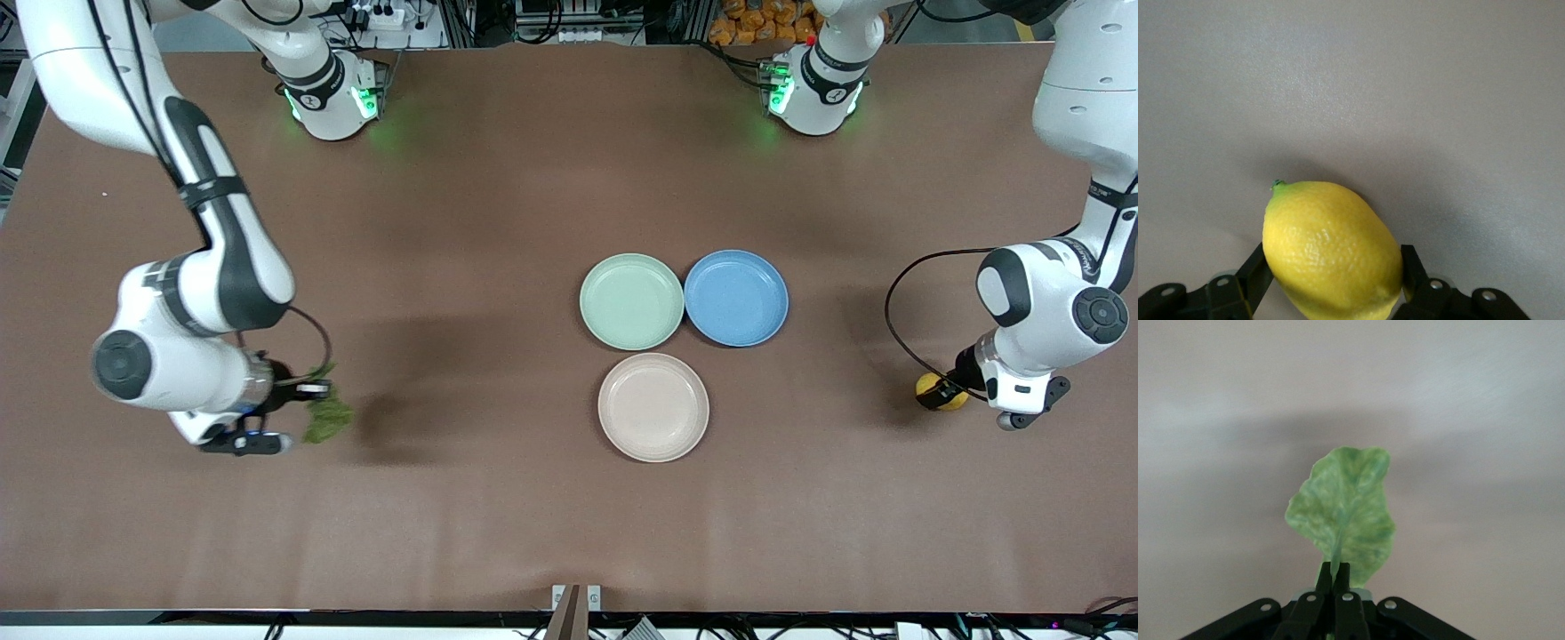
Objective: Place lemon and lettuce in plates
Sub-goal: 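Carry the lettuce to the green plate while the left gripper carries the lemon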
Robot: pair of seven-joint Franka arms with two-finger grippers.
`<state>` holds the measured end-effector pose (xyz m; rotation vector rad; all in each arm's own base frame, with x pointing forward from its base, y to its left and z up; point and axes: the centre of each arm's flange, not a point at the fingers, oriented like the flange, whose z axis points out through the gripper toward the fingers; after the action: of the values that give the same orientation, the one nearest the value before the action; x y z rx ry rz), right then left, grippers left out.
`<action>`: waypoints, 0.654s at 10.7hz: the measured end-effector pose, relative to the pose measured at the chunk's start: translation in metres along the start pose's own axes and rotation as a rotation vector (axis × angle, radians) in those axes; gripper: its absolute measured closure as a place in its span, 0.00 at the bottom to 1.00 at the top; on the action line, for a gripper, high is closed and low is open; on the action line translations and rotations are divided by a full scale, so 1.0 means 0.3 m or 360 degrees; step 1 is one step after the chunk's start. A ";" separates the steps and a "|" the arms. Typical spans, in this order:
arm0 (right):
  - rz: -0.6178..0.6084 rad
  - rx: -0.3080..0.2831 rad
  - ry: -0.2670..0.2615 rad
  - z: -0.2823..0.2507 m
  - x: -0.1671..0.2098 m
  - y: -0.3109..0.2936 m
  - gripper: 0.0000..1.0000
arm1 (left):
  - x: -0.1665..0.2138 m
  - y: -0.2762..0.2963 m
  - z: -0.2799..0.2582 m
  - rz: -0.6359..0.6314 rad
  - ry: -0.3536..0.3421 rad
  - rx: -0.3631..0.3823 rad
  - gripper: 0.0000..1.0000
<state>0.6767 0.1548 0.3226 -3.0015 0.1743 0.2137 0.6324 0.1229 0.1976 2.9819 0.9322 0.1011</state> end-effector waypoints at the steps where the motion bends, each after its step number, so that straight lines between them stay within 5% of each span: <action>1: 0.0086 0.0008 -0.0012 0.011 -0.061 -0.157 0.97 | 0.003 -0.003 -0.001 -0.0001 0.0004 0.0000 0.19; 7: 0.0366 0.0022 0.0032 0.176 -0.561 -0.946 0.97 | -0.058 0.247 -0.109 0.0266 0.0116 -0.0032 0.19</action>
<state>0.5392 0.4593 0.3294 -2.9663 0.5220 0.2033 0.6581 0.0519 0.2317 3.0507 0.6809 0.2214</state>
